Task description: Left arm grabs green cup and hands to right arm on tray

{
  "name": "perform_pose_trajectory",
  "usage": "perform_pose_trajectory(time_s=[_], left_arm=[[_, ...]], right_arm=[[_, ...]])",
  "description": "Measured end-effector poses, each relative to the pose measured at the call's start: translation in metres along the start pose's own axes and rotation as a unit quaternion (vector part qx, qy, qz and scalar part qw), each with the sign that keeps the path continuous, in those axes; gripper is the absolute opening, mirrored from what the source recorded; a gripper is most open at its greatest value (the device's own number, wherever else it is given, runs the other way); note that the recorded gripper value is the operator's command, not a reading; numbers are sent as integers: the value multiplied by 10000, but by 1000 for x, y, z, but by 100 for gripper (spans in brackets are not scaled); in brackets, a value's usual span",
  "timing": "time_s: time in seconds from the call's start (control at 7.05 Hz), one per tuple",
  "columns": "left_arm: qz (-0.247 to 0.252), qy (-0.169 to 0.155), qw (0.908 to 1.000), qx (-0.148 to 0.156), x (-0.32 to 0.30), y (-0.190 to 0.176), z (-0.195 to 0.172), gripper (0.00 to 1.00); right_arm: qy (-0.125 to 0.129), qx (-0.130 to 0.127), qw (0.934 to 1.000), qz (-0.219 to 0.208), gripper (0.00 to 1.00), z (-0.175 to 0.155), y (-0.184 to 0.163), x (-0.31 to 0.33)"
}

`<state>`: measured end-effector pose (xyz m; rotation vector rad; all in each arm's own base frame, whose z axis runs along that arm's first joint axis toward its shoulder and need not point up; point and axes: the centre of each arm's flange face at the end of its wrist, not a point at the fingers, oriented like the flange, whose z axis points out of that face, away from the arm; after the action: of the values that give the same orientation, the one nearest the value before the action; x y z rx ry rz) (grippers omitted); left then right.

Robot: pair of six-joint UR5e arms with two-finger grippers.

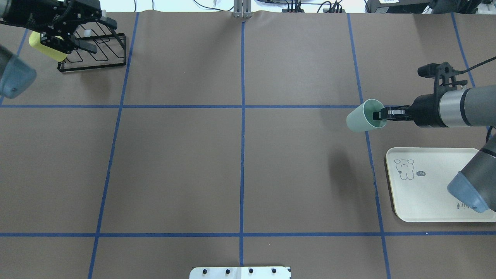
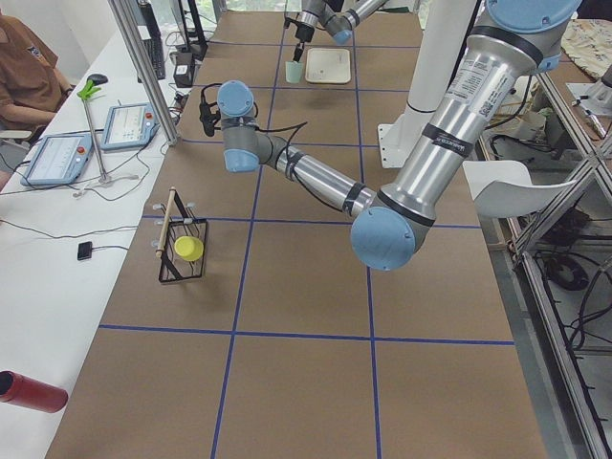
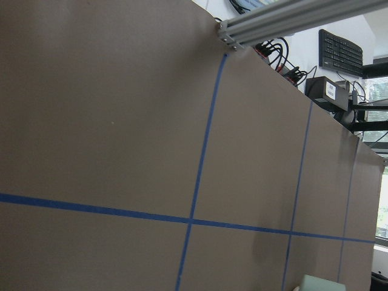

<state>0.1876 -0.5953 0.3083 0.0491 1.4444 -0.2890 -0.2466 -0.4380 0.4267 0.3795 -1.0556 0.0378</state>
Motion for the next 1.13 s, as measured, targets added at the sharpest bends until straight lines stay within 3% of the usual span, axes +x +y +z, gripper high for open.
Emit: perform_pose_trajectory(time_s=[0.14, 0.28, 0.43, 0.71, 0.85, 1.13], left_arm=[[145, -203, 9996, 113, -19, -11, -10, 100], [245, -371, 9988, 220, -40, -19, -21, 100], [345, -512, 9975, 350, -57, -25, -30, 100], [487, -788, 9936, 642, -80, -34, -36, 100], [600, -912, 9914, 717, -86, -37, -37, 100], [825, -1129, 9869, 807, -96, -42, -41, 100]], right_arm=[[605, -341, 9972, -271, 0, -24, 12, 25], [904, -732, 9929, -240, 0, -41, 33, 61], [995, -1033, 9896, -32, 0, -55, 52, 91], [1176, -1339, 9836, 277, 0, -62, 77, 130], [1286, -1371, 9817, 316, 0, -54, 83, 145], [1265, -1332, 9827, 243, 0, -37, 94, 174]])
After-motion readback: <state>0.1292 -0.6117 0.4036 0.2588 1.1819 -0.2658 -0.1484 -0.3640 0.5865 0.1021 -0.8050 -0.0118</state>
